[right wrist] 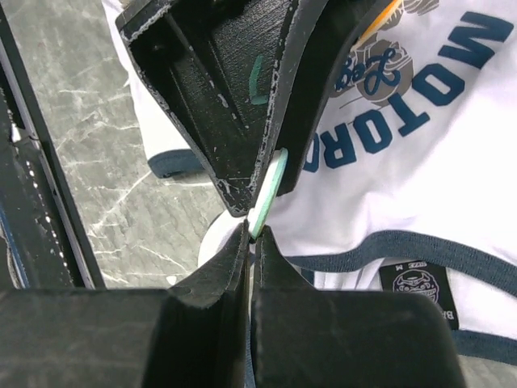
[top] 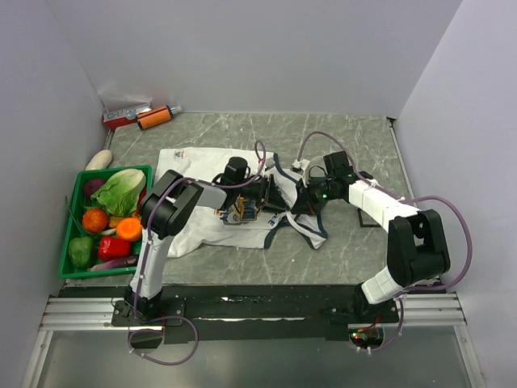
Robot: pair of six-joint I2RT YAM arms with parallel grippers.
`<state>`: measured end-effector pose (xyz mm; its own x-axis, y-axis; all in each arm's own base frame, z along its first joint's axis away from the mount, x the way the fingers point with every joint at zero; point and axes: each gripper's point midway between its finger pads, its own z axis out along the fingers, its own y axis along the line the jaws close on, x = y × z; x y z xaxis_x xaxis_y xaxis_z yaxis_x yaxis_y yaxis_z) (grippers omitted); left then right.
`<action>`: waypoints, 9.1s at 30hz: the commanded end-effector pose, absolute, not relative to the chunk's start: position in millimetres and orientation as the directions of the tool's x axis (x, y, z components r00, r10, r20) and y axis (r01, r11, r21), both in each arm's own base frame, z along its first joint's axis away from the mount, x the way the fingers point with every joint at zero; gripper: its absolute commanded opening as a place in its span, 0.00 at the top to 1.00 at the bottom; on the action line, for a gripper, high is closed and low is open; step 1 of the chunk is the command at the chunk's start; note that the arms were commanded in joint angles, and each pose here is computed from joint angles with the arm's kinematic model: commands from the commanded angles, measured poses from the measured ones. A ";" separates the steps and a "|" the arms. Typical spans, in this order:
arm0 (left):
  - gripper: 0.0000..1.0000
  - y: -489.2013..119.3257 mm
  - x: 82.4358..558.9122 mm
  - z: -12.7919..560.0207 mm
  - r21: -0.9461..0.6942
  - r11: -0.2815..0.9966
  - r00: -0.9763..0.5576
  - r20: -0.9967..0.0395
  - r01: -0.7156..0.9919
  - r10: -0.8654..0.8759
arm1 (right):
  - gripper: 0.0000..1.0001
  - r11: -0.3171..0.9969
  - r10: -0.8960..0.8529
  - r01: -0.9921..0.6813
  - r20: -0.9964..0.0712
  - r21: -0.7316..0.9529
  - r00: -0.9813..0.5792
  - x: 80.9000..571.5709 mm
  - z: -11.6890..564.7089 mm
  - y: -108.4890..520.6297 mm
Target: Remove the brooch from the garment
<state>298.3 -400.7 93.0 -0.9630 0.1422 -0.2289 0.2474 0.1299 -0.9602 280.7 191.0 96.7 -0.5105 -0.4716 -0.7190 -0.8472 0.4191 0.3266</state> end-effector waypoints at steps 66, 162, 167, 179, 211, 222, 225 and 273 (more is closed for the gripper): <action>0.99 -428.1 307.7 96.5 -0.822 0.107 -0.813 -0.518 0.559 0.267 | 1.00 0.310 -0.341 -0.772 -0.694 0.555 -0.635 257.6 132.5 206.6; 0.03 -273.2 351.1 56.8 -0.675 0.308 -0.736 -0.554 0.670 0.388 | 1.00 0.160 -0.900 -0.059 -0.170 -0.985 0.402 518.8 142.3 186.4; 0.02 -270.5 354.9 66.7 -0.663 0.287 -0.717 -0.584 0.692 0.380 | 1.00 0.537 -0.828 -0.078 -0.542 -0.840 0.145 561.0 219.4 119.2; 0.04 -260.9 385.4 147.9 -0.502 0.297 -0.579 -0.758 0.812 0.301 | 1.00 0.389 -0.220 -0.839 -0.847 0.379 -0.485 404.1 251.3 196.6; 0.12 -316.1 416.8 261.1 -0.485 0.160 -0.507 -0.848 0.860 0.154 | 1.00 0.158 -0.125 -0.802 -0.794 0.576 -0.595 344.6 254.1 213.9; 0.18 -319.2 404.4 255.7 -0.453 0.063 -0.456 -0.870 0.889 0.187 | 1.00 0.165 -0.101 -0.790 -0.787 0.590 -0.609 353.7 267.3 216.6; 0.14 -323.2 397.8 266.8 -0.503 0.012 -0.498 -0.853 0.864 0.156 | 1.00 0.150 -0.099 -0.794 -0.790 0.589 -0.605 355.0 269.3 218.7; 0.64 -357.8 374.1 273.6 -0.578 -0.179 -0.559 -0.815 0.796 0.151 | 1.00 0.146 -0.095 -0.785 -0.782 0.602 -0.616 378.1 270.5 242.8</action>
<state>379.4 -355.8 269.3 -0.5926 0.1432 -0.7927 0.7833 -0.1268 -0.6085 375.4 237.0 252.2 -0.6731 -0.0952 -0.7334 -0.7374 0.1631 0.6555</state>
